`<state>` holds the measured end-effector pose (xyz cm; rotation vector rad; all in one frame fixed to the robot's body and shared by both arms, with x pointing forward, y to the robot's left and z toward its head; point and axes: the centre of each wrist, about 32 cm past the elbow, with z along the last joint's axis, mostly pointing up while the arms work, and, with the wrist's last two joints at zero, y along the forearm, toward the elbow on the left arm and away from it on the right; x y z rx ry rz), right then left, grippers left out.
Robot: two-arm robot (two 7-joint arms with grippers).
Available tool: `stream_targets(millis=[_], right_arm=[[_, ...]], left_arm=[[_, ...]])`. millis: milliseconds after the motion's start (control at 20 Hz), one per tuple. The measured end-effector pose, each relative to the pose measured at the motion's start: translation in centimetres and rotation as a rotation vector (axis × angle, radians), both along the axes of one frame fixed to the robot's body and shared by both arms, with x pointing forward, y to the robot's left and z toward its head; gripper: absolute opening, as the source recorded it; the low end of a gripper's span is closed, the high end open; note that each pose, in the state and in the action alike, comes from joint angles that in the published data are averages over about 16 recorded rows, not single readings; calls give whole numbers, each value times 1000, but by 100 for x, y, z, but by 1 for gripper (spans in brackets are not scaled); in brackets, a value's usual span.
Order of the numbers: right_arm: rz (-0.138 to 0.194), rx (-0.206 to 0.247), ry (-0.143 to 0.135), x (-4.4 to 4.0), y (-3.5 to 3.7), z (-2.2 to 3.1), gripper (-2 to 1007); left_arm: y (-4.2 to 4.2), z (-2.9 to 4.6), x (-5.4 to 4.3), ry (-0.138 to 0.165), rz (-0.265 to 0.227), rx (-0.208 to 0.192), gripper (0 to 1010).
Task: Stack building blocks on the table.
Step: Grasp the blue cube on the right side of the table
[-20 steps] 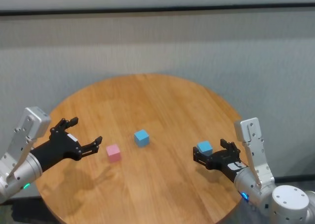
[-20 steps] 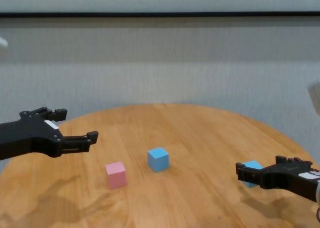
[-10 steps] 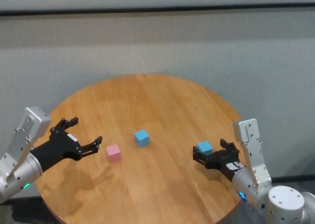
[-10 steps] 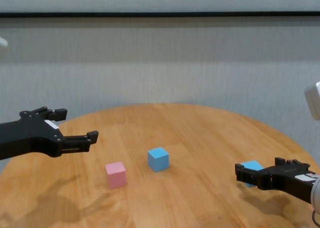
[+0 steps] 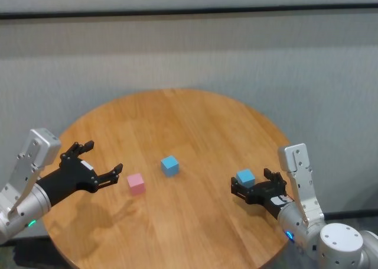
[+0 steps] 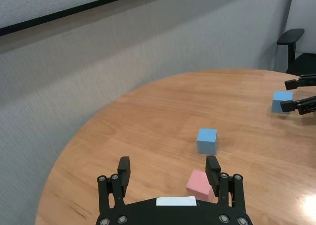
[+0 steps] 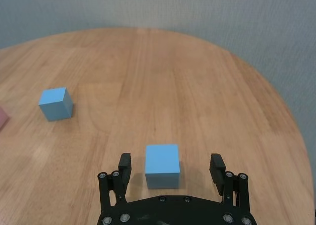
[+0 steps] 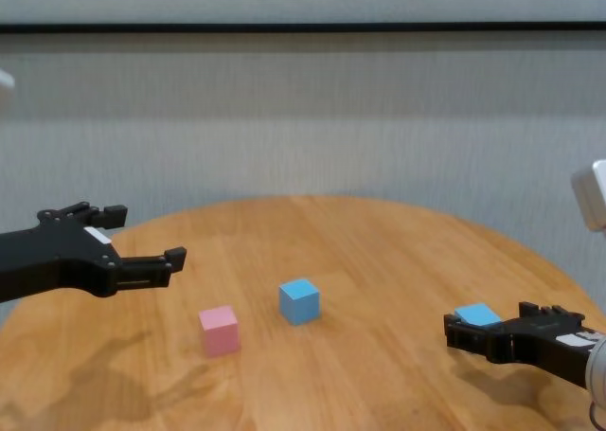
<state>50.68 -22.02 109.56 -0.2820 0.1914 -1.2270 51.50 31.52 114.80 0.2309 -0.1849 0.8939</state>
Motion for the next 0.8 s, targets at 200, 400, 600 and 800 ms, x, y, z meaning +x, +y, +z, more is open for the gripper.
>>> stream_targets(millis=[200,400,600,800], right_arm=[[3,0,6,13,5,-8,1003],[5,2,13,26,11,-13,1003],[6,5,22,37,17,-14,1001],[5,7,29,46,17,-10,978]], left_arm=[[0,0,0,0,0,0,1003],[0,0,0,0,0,0,1003],[0,0,0,0,0,0,1003],[0,0,0,0,0,0,1003]])
